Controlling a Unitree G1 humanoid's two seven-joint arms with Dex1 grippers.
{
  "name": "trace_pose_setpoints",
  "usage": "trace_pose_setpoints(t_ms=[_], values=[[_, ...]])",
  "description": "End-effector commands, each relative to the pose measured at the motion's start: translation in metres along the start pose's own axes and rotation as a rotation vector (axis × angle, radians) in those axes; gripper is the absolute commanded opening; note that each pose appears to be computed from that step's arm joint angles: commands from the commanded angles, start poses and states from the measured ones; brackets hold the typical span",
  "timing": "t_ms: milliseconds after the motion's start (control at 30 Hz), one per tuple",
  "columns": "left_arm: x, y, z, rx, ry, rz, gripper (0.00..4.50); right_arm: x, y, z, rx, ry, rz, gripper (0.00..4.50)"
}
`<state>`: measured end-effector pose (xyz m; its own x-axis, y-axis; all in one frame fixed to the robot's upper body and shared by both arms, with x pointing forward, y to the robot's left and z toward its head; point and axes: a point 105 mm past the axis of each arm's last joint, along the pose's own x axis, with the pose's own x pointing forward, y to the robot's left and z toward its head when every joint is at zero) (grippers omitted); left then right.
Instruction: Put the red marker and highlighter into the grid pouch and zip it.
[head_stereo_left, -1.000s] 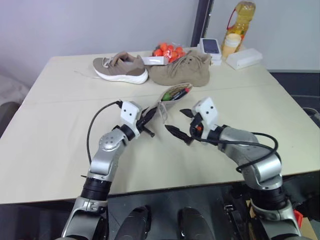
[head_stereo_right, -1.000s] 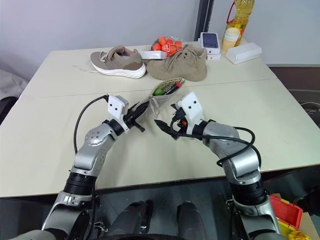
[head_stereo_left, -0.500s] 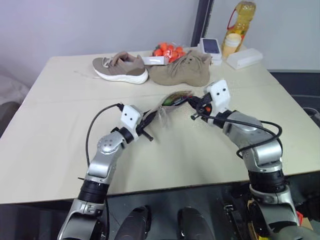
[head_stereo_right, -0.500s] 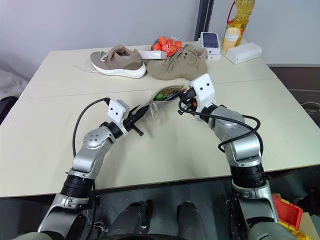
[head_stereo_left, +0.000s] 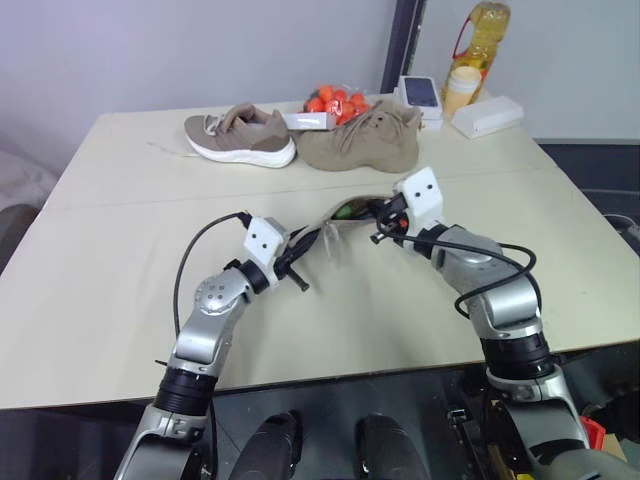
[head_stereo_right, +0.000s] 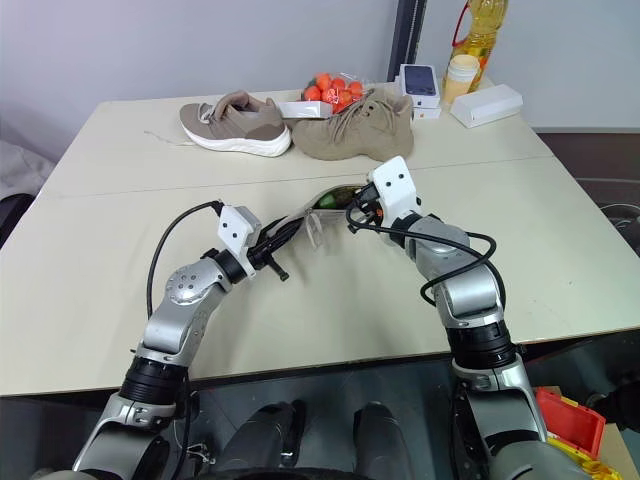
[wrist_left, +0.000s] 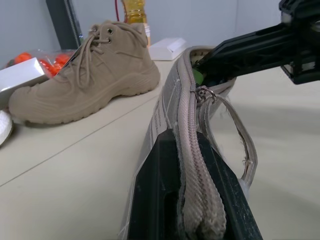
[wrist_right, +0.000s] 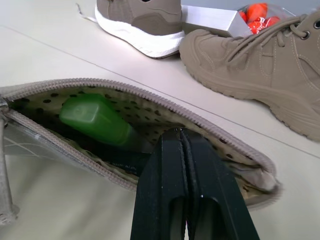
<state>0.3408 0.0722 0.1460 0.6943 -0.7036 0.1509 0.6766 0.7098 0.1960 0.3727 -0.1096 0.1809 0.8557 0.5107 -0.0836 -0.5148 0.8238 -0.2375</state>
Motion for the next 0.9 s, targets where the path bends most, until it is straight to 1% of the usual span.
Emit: trace_pose_setpoints(t_ms=[33,100,200,233,267,300,367,433,567,700,833,900], values=[[0.002,0.002,0.016,0.020,-0.051,0.010,0.00,-0.014,0.012,0.042,-0.062,-0.173,0.084,0.08],[0.004,0.005,0.017,0.001,-0.055,0.026,0.00,-0.024,0.024,0.049,-0.065,-0.200,0.168,0.08],[0.006,0.007,0.019,-0.011,-0.064,0.032,0.00,-0.039,0.041,0.044,-0.019,-0.174,0.304,0.08],[0.007,0.008,0.020,-0.010,-0.066,0.032,0.00,-0.043,0.047,0.040,-0.001,-0.156,0.343,0.60],[0.008,0.008,0.020,-0.009,-0.069,0.030,0.00,-0.046,0.055,0.033,0.017,-0.125,0.378,0.91],[0.009,0.008,0.021,-0.008,-0.072,0.030,0.00,-0.048,0.061,0.027,0.030,-0.097,0.398,1.41],[0.011,0.008,0.021,-0.006,-0.076,0.030,0.00,-0.046,0.067,0.020,0.040,-0.076,0.396,2.41],[0.012,0.008,0.022,-0.004,-0.081,0.031,0.00,-0.039,0.071,0.017,0.092,-0.075,0.371,3.38],[0.013,0.006,0.024,0.003,-0.090,0.029,0.00,-0.024,0.076,0.014,0.143,-0.080,0.318,3.38],[0.012,0.006,0.025,0.006,-0.093,0.030,0.00,-0.012,0.069,0.008,0.145,-0.062,0.246,3.38],[0.011,0.005,0.024,0.010,-0.091,0.030,0.00,-0.004,0.067,0.009,0.146,-0.069,0.226,3.38],[0.011,0.005,0.024,0.013,-0.091,0.030,0.00,-0.003,0.065,0.011,0.149,-0.077,0.217,2.84]])
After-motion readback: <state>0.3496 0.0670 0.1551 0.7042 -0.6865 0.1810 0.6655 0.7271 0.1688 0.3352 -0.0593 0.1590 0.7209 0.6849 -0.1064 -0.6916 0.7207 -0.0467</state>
